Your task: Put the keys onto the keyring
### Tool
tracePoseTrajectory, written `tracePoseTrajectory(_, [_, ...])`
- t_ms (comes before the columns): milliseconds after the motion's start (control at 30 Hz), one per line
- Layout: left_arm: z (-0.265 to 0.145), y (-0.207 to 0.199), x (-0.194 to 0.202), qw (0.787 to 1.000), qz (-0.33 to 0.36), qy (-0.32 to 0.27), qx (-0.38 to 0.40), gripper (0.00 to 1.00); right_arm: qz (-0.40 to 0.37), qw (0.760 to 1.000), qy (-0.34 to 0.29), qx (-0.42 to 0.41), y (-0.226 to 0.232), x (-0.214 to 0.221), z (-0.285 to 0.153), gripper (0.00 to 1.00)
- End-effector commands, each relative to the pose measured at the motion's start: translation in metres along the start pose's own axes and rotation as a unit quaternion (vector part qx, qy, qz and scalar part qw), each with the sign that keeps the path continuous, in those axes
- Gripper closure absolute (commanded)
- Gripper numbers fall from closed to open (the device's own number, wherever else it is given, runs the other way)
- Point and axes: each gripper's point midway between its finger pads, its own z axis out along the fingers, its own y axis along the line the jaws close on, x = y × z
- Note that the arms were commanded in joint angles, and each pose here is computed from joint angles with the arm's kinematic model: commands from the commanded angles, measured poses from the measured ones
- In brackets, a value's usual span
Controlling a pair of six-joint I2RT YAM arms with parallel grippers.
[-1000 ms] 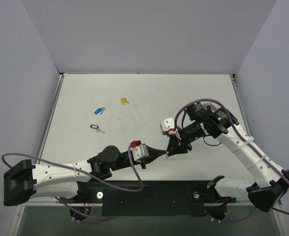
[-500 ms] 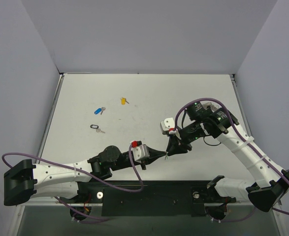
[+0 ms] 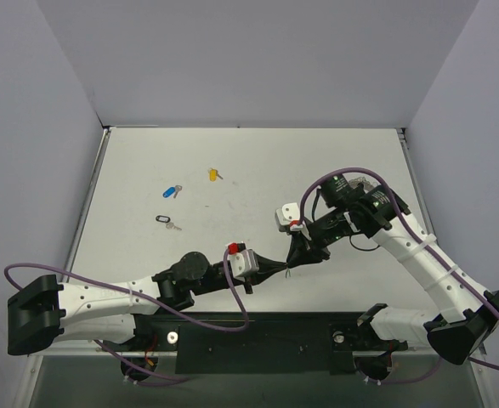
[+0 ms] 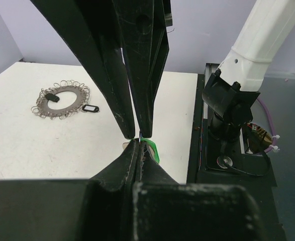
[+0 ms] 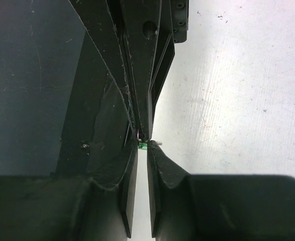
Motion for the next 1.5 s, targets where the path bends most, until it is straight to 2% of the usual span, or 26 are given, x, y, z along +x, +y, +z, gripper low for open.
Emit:
tracePoseTrajectory(0, [0.001,-0.004,-0.018,0.999,-0.002,-0.035,0.008,1.00,0.005,1.000,-0.014,-0.016,0.005,-0.004,0.003,0.94])
tracePoseTrajectory(67, [0.001,-0.004,-0.019,0.999,-0.001,-0.037,0.008,1.00,0.003,1.000,-0.014,-0.014,0.006,-0.005,0.002,1.00])
tracePoseTrajectory(333, [0.000,-0.003,-0.016,0.999,-0.030,-0.033,-0.001,0.98,0.031,1.000,-0.004,0.006,0.003,-0.003,-0.001,1.00])
tracePoseTrajectory(467, [-0.005,0.001,-0.016,0.998,-0.048,-0.033,-0.016,0.72,0.042,0.999,0.002,0.014,0.001,0.002,-0.003,1.00])
tracePoseTrajectory(633, [-0.013,0.003,-0.015,0.997,-0.064,-0.032,-0.030,0.57,0.051,0.998,0.009,0.020,-0.001,0.011,-0.002,1.00])
tracePoseTrajectory(700, [-0.018,0.007,-0.014,0.996,-0.073,-0.029,-0.042,0.47,0.058,0.998,0.016,0.024,-0.003,0.016,-0.001,1.00])
tracePoseTrajectory(900, [-0.031,0.017,-0.013,0.989,-0.120,-0.024,-0.086,0.37,0.075,0.995,0.045,0.036,-0.005,0.035,-0.002,1.00])
tracePoseTrajectory(1067, [-0.025,0.018,-0.006,0.987,-0.134,0.000,-0.088,0.36,0.085,0.993,0.072,0.026,-0.002,0.048,-0.004,1.00])
tracePoseTrajectory(1300, [0.000,0.018,0.012,0.994,-0.074,0.043,-0.070,0.44,0.100,0.992,0.078,0.009,0.001,0.056,0.000,1.00])
tracePoseTrajectory(1467, [0.016,0.021,0.007,0.996,-0.046,0.048,-0.065,0.50,0.103,0.991,0.085,0.001,0.002,0.063,0.003,1.00])
